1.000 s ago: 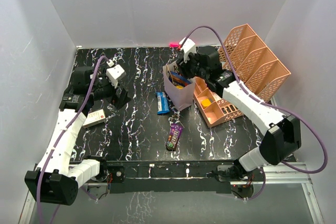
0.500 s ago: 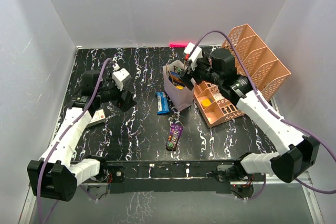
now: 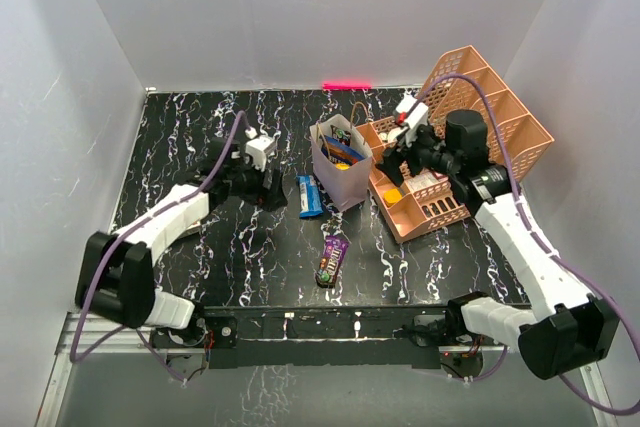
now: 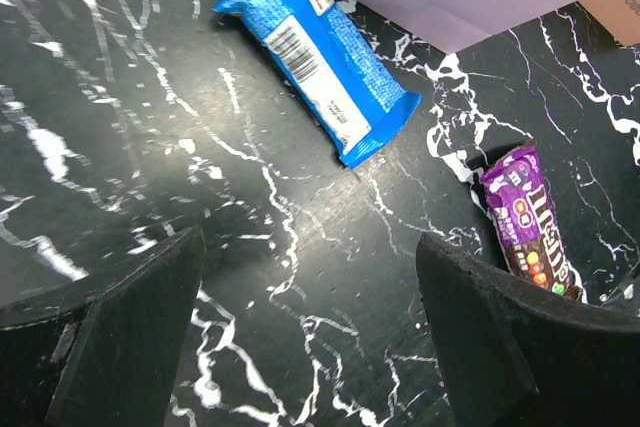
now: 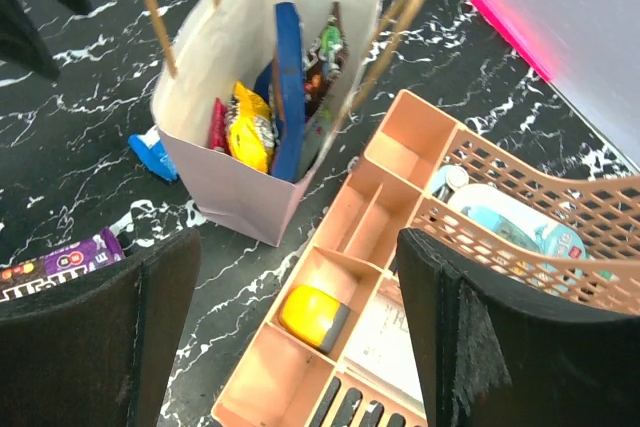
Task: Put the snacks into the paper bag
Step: Pick up the snack from the center of the board.
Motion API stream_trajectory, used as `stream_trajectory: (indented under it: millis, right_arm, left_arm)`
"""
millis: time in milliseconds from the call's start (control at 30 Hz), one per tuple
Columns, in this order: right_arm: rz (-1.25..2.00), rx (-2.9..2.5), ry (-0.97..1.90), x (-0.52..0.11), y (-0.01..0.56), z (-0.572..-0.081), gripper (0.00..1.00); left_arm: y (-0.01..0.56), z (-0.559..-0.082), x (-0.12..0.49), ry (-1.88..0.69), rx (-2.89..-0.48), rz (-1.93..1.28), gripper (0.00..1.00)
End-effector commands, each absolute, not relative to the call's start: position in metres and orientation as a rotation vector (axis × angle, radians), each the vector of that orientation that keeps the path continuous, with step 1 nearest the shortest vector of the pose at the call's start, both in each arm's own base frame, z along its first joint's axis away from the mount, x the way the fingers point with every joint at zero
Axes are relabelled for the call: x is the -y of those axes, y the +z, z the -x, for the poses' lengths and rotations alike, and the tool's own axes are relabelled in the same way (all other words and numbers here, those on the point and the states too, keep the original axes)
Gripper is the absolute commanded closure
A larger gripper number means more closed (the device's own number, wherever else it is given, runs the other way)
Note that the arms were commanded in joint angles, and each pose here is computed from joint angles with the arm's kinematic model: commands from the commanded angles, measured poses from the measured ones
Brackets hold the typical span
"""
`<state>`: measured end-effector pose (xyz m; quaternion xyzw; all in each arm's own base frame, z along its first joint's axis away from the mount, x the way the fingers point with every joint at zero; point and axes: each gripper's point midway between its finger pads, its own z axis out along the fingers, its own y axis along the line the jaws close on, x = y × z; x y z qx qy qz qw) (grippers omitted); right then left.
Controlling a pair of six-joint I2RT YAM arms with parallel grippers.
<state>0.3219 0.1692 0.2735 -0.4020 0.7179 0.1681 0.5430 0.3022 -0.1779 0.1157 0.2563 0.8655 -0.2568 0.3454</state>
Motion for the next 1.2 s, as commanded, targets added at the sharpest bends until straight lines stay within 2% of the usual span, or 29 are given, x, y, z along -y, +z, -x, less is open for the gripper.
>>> stream_trajectory:
  millis: [0,233,633,1000,1167]
  right_arm:
    - [0.883,-1.625,0.434,-0.155,0.299,-0.320,0.18]
    - [0.859,-1.626,0.462,-0.148,0.305,-0.318,0.17]
    - [0.839,-1.637,0.498,-0.145,0.299,-0.321,0.16]
    - [0.832,-1.639,0.507,-0.143,0.295,-0.321,0.15]
    - [0.835,-1.643,0.518,-0.145,0.292,-0.322,0.15]
  left_arm:
    - [0.109,-0.314,0.208,-0.715,-2.297,-0.615,0.16]
    - [0.086,-0.325,0.242,-0.751,-2.315,-0.672,0.19]
    - [0.048,-0.337,0.261,-0.774,-2.328,-0.724,0.43]
    - [0.026,-0.326,0.263,-0.826,-2.398,-0.667,0.54]
    - [0.026,-0.324,0.261,-0.815,-2.395,-0.660,0.63]
